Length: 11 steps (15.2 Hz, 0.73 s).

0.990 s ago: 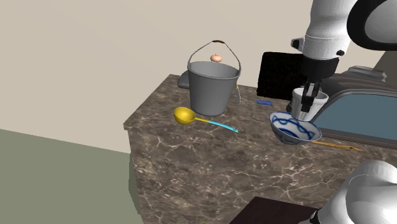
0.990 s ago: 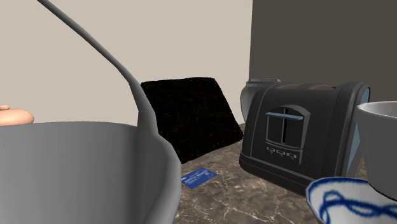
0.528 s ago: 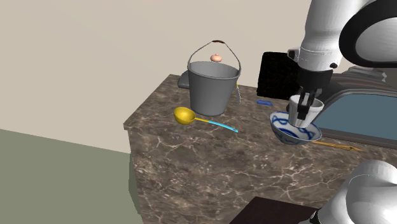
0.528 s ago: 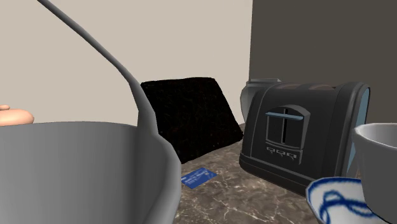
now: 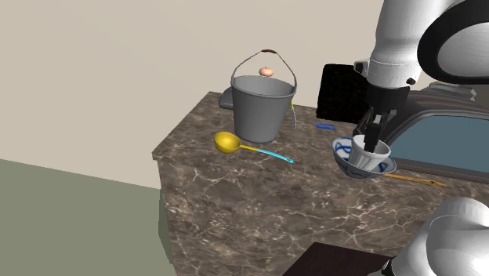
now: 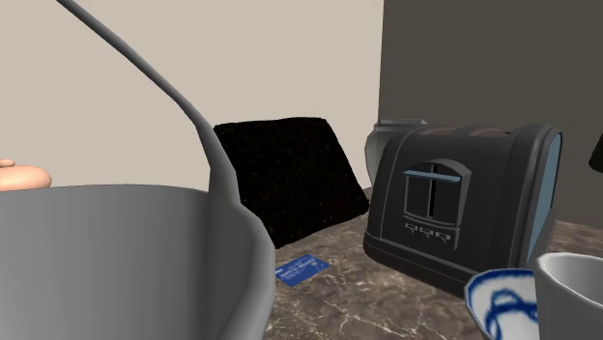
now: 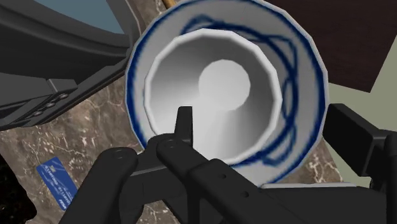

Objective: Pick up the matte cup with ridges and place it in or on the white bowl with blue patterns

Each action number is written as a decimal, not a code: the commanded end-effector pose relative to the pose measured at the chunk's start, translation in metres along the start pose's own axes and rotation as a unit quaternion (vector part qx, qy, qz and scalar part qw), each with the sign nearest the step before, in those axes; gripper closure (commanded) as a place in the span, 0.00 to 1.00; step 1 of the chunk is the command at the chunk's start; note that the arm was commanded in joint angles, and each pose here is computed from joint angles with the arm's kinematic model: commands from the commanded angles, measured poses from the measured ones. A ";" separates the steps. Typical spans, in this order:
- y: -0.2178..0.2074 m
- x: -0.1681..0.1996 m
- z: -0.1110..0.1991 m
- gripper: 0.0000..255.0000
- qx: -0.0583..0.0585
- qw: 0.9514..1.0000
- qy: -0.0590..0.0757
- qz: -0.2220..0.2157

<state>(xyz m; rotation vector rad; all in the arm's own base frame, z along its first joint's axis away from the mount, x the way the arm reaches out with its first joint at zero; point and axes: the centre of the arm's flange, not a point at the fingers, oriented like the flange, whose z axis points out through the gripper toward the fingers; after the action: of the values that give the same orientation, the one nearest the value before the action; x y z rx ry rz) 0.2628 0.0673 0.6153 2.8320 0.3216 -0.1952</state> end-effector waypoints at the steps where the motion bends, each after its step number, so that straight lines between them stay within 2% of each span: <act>1: 0.000 0.000 0.000 0.00 0.000 1.000 0.000 0.000; 3: 0.000 0.000 0.000 0.00 0.000 1.000 0.000 0.000; 7: 0.000 0.000 -0.050 0.00 0.000 1.000 0.000 0.000; 11: 0.000 0.000 -0.050 0.00 0.000 1.000 0.000 0.000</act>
<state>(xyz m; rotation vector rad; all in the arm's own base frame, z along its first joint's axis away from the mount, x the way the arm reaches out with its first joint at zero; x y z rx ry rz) 0.2679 0.0818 0.6622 2.8320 0.3217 -0.1948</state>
